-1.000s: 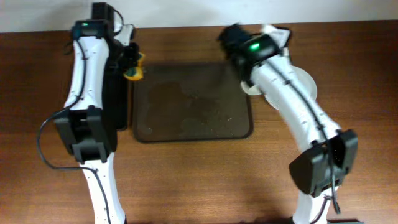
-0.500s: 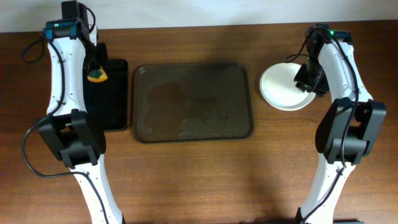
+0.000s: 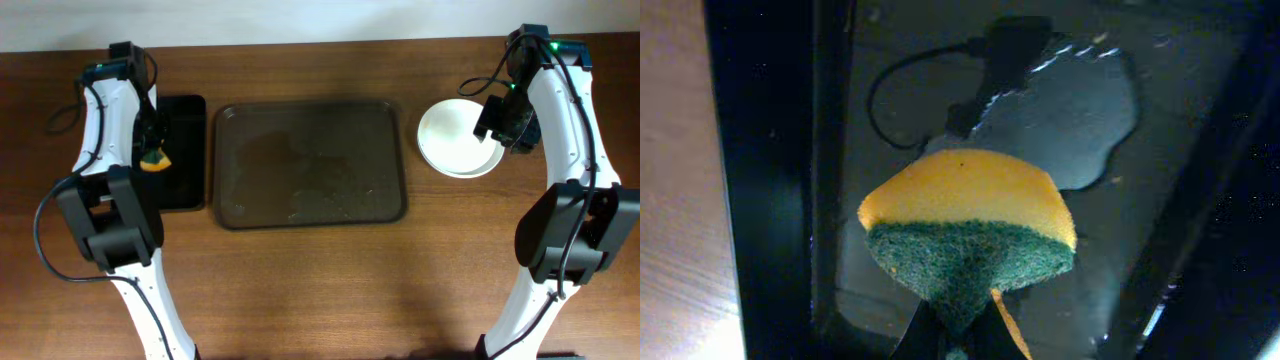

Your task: Clean dirty plates on tray and stack at the side

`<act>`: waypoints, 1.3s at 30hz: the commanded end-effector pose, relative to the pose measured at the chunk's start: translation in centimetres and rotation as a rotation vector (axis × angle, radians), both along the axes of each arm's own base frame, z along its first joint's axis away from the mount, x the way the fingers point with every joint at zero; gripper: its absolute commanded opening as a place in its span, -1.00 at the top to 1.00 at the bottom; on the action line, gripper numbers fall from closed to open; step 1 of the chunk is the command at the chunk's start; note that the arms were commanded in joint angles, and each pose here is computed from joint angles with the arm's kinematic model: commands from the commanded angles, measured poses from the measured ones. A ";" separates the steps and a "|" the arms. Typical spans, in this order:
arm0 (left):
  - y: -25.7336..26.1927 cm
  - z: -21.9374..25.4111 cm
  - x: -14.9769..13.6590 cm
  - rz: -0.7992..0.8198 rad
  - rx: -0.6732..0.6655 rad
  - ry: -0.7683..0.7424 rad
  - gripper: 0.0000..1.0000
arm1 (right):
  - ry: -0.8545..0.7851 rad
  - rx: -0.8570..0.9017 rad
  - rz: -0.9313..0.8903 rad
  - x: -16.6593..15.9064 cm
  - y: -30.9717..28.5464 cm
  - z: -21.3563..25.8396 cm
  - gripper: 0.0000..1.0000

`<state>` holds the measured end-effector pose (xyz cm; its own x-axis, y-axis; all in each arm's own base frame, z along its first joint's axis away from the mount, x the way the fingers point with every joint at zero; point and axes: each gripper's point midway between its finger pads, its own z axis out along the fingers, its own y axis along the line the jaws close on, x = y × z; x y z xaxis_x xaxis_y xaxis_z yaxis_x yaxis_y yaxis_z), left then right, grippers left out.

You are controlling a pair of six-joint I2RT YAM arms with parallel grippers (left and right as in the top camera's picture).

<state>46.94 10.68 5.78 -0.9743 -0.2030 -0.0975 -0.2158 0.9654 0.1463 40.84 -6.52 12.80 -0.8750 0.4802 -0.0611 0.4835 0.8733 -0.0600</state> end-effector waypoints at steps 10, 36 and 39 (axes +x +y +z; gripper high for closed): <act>-1.7 15.1 0.7 0.035 -0.146 -0.374 -0.98 | -0.224 -0.018 0.119 0.0 1.3 9.9 -0.03; -2.8 16.6 -1.7 0.031 -0.188 -0.338 -0.98 | -1.012 -0.241 0.213 -18.2 3.2 29.3 -0.97; -2.8 16.6 -1.7 0.031 -0.188 -0.338 -0.98 | -1.190 -0.251 0.213 -17.8 3.6 24.3 -0.97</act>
<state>45.15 7.96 22.70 -0.8865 -0.2618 -0.3815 -0.2408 0.9651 -0.1028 22.83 -3.05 40.98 -0.3111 0.1961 -0.9299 0.2147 0.9677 0.1322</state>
